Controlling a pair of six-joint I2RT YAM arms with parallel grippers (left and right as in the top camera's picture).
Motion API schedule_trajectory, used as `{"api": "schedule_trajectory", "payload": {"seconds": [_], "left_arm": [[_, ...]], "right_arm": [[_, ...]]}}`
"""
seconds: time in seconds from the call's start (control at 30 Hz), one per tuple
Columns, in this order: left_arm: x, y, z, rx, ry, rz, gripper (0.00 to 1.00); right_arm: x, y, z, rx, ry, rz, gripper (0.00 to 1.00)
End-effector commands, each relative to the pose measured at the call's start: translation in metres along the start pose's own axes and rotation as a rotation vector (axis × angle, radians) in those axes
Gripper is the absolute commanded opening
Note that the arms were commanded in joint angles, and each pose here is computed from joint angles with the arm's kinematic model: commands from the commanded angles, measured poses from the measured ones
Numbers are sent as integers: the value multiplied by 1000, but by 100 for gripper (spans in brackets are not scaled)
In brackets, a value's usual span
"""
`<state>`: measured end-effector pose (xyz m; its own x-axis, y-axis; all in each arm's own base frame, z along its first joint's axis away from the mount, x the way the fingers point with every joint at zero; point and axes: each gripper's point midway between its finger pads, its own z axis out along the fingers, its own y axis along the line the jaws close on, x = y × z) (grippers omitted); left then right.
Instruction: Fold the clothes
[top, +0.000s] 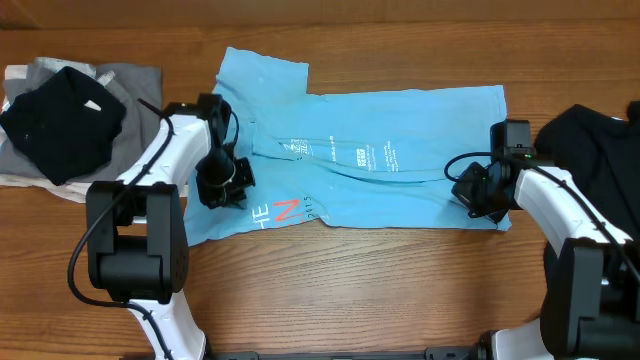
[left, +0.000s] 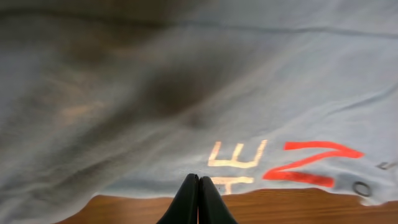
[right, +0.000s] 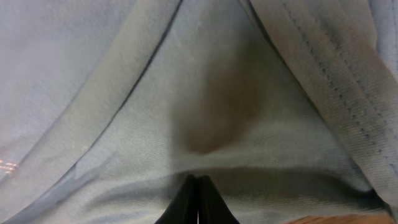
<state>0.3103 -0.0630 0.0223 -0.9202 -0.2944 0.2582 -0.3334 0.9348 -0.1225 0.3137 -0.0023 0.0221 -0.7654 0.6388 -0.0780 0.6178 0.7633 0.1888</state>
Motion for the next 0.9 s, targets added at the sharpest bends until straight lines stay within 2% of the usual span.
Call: {"api": "schedule_trajectory", "payload": {"seconds": [0.0, 0.1, 0.27, 0.5, 0.67, 0.87], "left_arm": [[9, 3, 5, 15, 11, 1, 4], [13, 8, 12, 4, 24, -7, 4], [14, 19, 21, -35, 19, -41, 4], [18, 27, 24, 2, 51, -88, 4], [22, 36, 27, 39, 82, -135, 4], [34, 58, 35, 41, 131, -195, 4]], "right_arm": [[-4, -3, 0, 19, -17, 18, 4], [-4, -15, 1, 78, -27, 51, 4], [5, -22, 17, 108, 39, 69, 4], [15, -28, 34, 136, 101, 120, 4], [9, -32, 34, 136, 89, 168, 4], [-5, -61, 29, 145, 89, 279, 4]]}}
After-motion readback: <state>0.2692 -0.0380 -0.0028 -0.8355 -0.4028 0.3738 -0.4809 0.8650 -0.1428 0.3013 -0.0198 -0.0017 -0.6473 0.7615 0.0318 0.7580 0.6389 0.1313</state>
